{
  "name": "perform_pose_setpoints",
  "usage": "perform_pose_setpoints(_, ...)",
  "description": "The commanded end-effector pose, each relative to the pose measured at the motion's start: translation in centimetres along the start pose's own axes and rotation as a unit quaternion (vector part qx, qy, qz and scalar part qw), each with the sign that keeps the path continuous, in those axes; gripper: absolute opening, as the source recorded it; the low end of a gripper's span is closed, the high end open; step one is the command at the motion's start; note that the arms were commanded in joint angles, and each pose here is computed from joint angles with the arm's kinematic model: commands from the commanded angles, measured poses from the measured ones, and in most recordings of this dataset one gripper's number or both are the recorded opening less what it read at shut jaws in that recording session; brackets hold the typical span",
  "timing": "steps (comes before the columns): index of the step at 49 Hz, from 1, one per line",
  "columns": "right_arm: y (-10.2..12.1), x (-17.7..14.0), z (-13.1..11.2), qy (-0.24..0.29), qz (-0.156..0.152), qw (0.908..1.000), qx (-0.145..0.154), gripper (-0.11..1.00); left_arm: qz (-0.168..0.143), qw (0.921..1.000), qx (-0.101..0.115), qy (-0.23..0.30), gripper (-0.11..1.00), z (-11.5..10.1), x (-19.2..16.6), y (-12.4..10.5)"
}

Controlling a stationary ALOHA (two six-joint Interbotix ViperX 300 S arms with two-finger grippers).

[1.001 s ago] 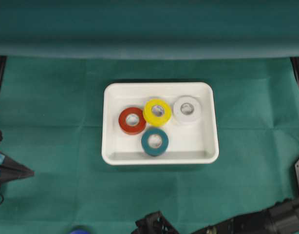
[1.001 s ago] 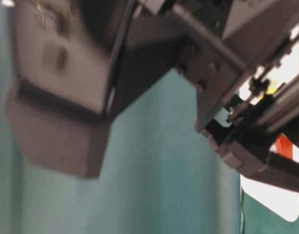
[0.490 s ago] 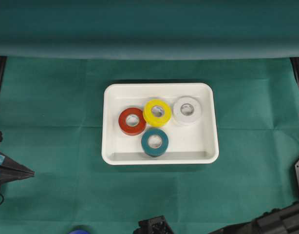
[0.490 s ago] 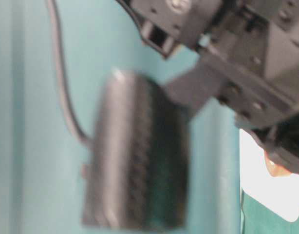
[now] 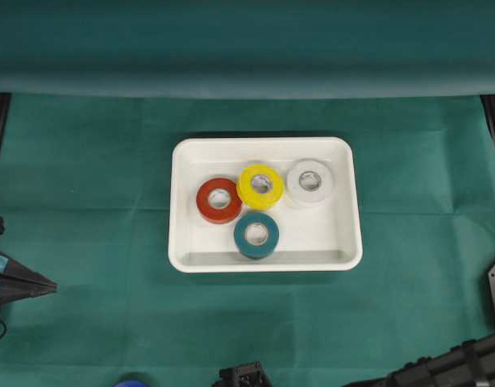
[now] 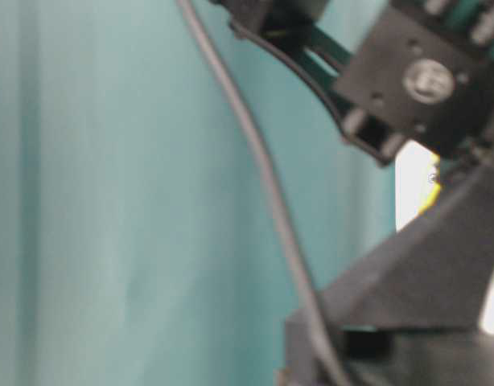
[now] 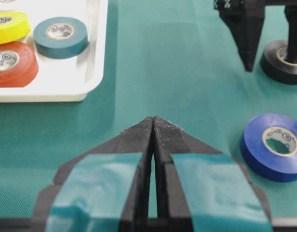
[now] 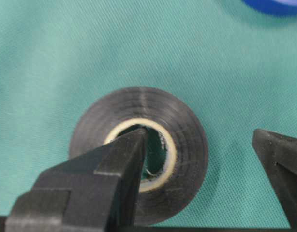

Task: Put the tape into the white case with the right arm.
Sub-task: 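Move the right gripper to the black tape roll and grasp it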

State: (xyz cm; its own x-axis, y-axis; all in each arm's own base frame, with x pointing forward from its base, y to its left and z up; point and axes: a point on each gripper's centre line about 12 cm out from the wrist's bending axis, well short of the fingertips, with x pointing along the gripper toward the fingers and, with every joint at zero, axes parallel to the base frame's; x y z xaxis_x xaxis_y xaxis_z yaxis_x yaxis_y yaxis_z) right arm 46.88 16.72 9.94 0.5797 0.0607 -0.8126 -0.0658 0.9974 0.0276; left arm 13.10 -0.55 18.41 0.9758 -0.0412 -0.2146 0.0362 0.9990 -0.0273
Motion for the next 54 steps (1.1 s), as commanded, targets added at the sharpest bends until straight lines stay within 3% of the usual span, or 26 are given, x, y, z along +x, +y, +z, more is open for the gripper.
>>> perform_pose_setpoints(1, 0.0, -0.8, 1.5, -0.017, 0.003, 0.9998, 0.010, 0.62, 0.001, 1.0000, -0.002, -0.005, 0.00, 0.5, 0.0, 0.0)
perform_pose_setpoints(11, -0.2, -0.8, 1.6, -0.017, 0.002, 0.9998, 0.013, 0.58, 0.001, 1.0000, -0.001, -0.006, 0.00, 0.5, 0.0, 0.0)
perform_pose_setpoints(19, -0.3, -0.8, 1.8, -0.023, 0.004, 0.9997, 0.013, 0.18, 0.001, 1.0000, -0.002, -0.005, 0.00, 0.4, 0.0, 0.0)
perform_pose_setpoints(25, -0.2, -0.8, 1.9, -0.027, 0.007, 0.9995, 0.012, 0.01, 0.001, 1.0000, -0.002, -0.006, 0.00, 0.5, 0.0, 0.0)
perform_pose_setpoints(41, -0.2, -1.8, 2.3, -0.032, 0.007, 0.9994, 0.011, 0.01, 0.001, 1.0000, -0.002, -0.006, 0.00, 0.5, 0.0, 0.0)
perform_pose_setpoints(54, -0.8, -6.2, 4.3, -0.050, -0.017, 0.9986, -0.004, 0.01, 0.001, 1.0000, -0.002, -0.006, 0.00, 0.5, 0.0, 0.0)
